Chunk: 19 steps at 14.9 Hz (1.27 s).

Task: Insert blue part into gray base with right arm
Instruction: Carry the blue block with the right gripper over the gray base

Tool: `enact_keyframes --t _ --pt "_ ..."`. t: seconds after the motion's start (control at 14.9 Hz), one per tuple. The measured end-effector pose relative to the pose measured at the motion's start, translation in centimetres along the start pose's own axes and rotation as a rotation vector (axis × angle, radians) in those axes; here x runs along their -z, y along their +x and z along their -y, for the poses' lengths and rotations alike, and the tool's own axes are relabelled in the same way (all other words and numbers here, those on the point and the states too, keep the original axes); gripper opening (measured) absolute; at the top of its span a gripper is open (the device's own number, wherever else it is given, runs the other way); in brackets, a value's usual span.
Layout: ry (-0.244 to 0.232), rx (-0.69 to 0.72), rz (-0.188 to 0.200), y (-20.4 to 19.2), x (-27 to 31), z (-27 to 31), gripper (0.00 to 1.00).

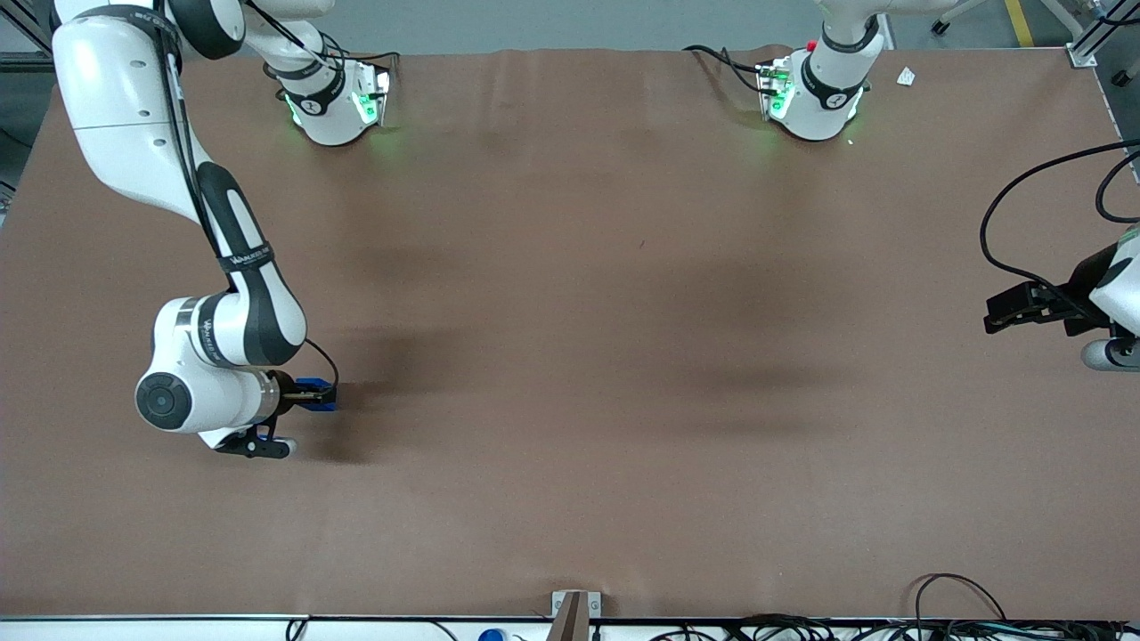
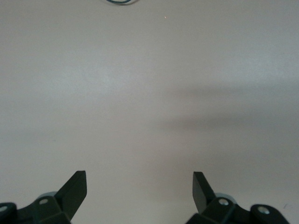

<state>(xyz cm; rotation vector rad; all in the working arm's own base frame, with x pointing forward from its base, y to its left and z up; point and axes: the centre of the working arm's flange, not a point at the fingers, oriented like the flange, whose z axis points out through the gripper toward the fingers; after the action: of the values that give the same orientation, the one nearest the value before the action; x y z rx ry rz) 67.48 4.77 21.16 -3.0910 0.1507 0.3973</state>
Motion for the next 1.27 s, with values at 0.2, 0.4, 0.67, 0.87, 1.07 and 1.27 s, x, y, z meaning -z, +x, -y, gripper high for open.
enact_keyframes --t 0.2,0.4,0.67,0.87,1.07,1.27 --pt "-0.001 0.002 0.012 0.0 0.8 0.1 0.73" --pt "-0.001 0.002 0.011 0.1 1.2 0.1 0.51" --pt "-0.002 0.001 0.013 0.1 1.2 0.1 0.51" --pt "0.001 0.0 -0.004 0.5 2.3 0.0 0.51" --pt "0.007 -0.026 -0.033 1.3 6.9 -1.7 0.51" --pt "0.031 -0.099 -0.075 1.4 11.7 -7.3 0.51"
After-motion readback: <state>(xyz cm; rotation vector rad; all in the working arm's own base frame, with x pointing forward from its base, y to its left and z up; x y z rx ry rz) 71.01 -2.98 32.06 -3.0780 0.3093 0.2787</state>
